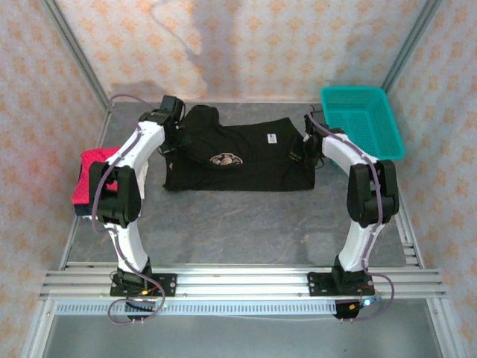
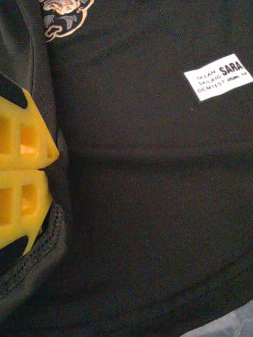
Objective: Fold and stack the t-shirts
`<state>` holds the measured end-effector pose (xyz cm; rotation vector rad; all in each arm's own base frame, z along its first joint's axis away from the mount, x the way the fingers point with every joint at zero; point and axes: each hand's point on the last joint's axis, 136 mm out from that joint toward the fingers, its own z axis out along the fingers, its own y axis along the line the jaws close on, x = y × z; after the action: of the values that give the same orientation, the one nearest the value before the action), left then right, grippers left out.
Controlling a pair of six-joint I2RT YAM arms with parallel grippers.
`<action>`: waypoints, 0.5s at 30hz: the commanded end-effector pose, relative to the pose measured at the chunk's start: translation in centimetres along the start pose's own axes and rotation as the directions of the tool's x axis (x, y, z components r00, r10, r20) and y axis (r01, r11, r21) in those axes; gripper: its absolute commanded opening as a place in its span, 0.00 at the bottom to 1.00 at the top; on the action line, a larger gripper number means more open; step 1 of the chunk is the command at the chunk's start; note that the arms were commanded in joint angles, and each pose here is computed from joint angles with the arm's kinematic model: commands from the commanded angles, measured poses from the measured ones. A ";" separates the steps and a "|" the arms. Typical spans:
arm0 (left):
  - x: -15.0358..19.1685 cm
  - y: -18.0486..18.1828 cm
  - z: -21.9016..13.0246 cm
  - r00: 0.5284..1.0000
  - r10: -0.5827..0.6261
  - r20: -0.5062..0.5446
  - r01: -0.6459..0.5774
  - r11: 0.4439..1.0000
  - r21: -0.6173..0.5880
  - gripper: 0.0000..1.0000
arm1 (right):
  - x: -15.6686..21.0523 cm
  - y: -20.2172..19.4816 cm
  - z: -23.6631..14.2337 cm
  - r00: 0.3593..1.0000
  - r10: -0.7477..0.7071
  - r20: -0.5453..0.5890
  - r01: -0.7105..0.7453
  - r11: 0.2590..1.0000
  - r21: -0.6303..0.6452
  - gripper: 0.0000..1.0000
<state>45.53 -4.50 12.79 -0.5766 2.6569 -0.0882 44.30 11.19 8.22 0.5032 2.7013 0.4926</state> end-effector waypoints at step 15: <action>-0.7 0.1 2.3 0.999 -0.010 -0.034 0.009 1.000 -0.023 0.00 | -2.1 -0.3 0.9 0.999 -0.011 0.029 0.011 1.000 0.001 0.01</action>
<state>47.22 -4.44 10.66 -0.5916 2.6881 -0.0740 44.81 10.67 7.29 0.5167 2.7129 0.4825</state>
